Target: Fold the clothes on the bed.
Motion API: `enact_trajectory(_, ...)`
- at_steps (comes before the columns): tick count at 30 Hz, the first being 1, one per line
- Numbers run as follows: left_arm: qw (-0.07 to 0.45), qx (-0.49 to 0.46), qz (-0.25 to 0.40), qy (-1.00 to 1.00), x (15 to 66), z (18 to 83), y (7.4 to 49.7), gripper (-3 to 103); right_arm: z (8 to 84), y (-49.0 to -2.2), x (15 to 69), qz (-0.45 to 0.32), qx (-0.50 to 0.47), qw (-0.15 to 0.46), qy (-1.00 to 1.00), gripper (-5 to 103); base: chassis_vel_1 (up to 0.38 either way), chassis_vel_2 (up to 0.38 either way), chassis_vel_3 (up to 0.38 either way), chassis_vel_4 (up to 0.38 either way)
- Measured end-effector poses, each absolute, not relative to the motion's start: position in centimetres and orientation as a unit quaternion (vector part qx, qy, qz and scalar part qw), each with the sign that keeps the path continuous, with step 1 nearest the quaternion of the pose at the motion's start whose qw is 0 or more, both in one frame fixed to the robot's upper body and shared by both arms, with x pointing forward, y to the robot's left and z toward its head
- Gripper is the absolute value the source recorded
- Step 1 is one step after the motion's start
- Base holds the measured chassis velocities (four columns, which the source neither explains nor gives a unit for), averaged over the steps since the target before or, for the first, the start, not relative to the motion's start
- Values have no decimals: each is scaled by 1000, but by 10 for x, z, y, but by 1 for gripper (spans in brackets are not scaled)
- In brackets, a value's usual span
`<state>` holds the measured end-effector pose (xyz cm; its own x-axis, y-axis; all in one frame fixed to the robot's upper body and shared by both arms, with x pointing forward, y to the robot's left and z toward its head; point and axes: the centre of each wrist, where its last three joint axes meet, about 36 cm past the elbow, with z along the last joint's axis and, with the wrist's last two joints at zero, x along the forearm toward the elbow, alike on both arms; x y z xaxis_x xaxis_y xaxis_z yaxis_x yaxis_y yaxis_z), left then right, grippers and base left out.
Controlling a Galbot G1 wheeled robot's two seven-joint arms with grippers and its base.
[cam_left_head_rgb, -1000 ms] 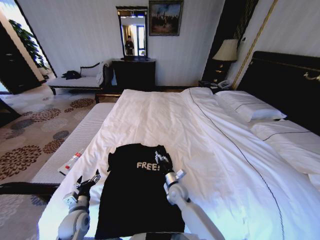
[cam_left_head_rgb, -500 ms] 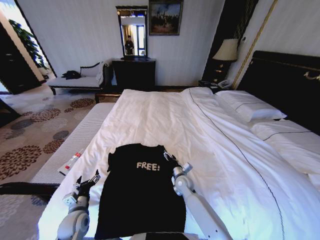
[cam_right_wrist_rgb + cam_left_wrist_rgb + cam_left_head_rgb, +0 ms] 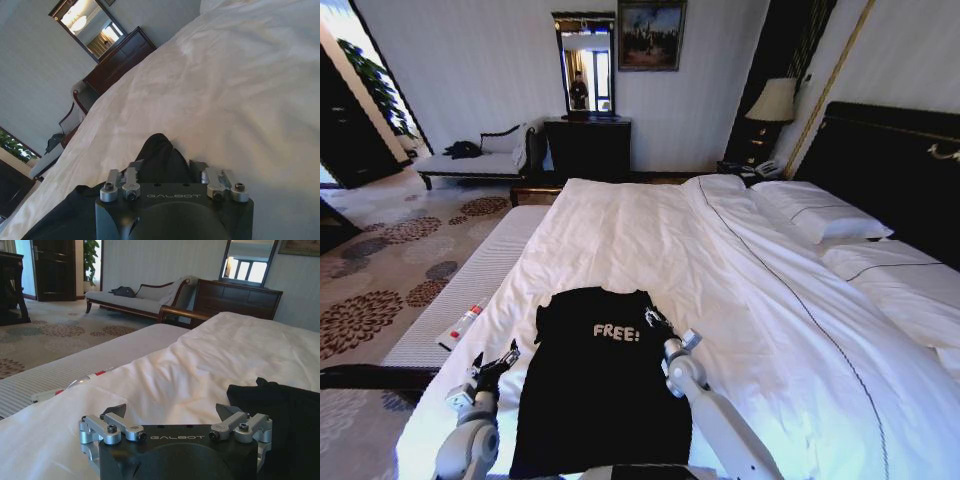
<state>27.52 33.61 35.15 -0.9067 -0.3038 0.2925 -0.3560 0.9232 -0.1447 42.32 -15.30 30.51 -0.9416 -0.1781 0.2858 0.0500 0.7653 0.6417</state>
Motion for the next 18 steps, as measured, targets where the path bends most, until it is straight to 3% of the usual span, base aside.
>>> enact_trajectory(5,134,167,99,-972,277,351,334,100,306,-156,422,-339,33,165,-925,41,0,0,0,0)
enact_trajectory(6,135,166,100,-972,277,350,333,100,306,-158,422,-339,32,164,-926,31,0,0,0,0)
enact_trajectory(8,137,166,101,-971,277,348,332,100,306,-158,421,-338,32,163,-926,31,0,0,0,0)
enact_trajectory(12,138,166,102,-971,278,347,332,100,305,-159,420,-336,35,160,-928,9,0,0,0,0)
enact_trajectory(18,138,168,101,-971,278,347,334,100,307,-158,422,-339,34,150,-928,1,0,0,0,0)
